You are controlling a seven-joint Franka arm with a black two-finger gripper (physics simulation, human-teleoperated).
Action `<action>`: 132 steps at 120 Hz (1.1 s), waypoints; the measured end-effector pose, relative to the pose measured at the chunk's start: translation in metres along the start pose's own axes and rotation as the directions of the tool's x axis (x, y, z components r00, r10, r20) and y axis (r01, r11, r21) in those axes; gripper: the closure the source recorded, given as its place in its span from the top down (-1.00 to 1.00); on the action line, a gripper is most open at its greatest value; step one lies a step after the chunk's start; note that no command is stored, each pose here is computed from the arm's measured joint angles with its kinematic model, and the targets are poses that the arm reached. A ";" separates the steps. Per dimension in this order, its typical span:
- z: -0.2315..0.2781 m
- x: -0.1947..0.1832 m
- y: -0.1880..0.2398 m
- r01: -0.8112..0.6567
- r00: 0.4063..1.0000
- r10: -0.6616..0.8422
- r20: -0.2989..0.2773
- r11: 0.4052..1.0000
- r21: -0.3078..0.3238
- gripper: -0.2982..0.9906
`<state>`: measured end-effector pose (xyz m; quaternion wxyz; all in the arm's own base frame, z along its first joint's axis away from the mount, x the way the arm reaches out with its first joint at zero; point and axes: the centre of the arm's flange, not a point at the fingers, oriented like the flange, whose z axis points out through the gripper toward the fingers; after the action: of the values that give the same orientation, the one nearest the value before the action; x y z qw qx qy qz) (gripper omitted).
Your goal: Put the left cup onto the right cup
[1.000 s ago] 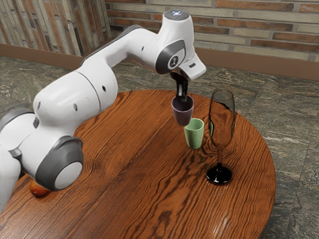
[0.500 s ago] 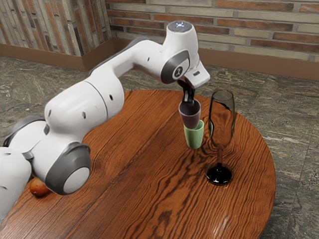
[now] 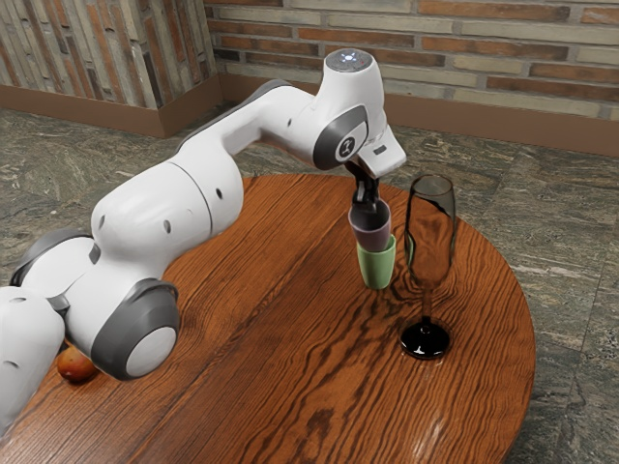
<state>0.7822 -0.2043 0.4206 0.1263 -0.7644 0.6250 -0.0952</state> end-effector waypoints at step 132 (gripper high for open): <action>-0.138 -0.182 0.055 0.212 0.973 -0.182 0.145 0.950 -0.231 0.53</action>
<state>0.6525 -0.0461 0.5363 0.0587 -0.8371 0.5436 0.0175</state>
